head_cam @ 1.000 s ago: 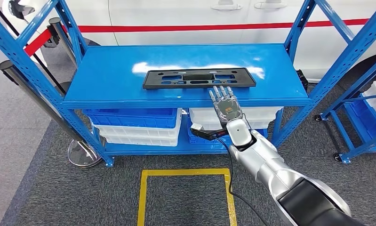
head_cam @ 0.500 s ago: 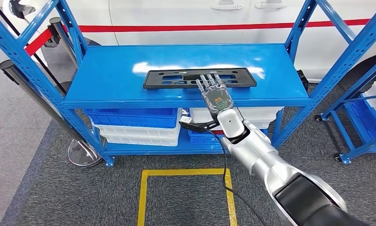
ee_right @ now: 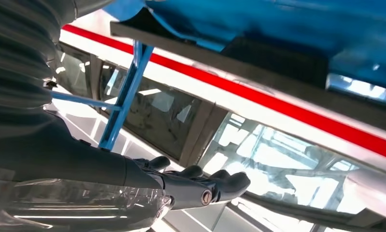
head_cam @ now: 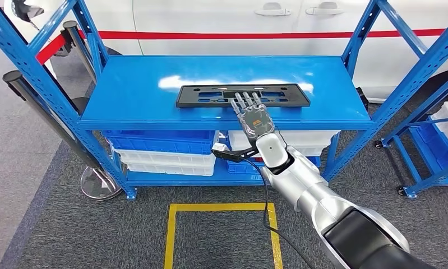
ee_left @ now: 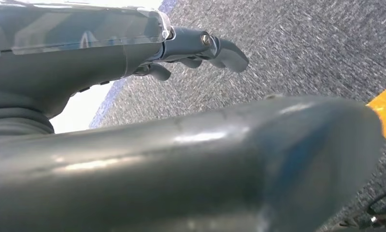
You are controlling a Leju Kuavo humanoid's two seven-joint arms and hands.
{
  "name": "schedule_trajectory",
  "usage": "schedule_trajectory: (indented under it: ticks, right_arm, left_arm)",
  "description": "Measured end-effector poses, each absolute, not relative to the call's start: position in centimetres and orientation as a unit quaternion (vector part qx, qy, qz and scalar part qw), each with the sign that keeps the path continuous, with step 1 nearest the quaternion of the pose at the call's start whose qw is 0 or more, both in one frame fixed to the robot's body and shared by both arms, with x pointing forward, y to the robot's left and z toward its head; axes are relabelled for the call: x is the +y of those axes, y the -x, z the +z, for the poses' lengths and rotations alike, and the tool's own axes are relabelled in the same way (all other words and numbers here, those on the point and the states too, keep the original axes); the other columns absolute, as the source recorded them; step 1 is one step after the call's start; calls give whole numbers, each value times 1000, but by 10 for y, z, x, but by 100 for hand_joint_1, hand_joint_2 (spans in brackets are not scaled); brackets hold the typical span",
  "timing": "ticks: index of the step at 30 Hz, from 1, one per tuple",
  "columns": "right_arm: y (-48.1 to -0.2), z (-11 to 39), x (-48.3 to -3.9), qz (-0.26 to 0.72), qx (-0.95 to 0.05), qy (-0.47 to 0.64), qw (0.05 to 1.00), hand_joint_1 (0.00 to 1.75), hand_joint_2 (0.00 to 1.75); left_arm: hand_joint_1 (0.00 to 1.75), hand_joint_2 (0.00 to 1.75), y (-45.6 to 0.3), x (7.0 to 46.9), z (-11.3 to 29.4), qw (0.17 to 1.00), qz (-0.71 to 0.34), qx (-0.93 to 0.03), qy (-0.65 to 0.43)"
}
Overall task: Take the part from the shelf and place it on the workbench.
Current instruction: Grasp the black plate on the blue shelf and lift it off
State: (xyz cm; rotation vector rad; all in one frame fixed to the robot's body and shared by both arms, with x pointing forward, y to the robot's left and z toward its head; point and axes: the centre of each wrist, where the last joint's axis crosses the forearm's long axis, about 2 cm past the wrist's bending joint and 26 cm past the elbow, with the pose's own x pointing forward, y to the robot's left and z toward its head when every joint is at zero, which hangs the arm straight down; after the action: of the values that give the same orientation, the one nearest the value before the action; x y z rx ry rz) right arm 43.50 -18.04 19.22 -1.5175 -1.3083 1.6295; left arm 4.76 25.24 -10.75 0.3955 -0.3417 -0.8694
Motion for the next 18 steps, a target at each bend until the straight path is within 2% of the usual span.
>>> schedule_trajectory:
  ticks: [18]
  right_arm:
    - [-423,165,-185,631,-464,554,282,0,175]
  left_arm:
    - [0,0,-45,252,-108,877,-411,-164,-189]
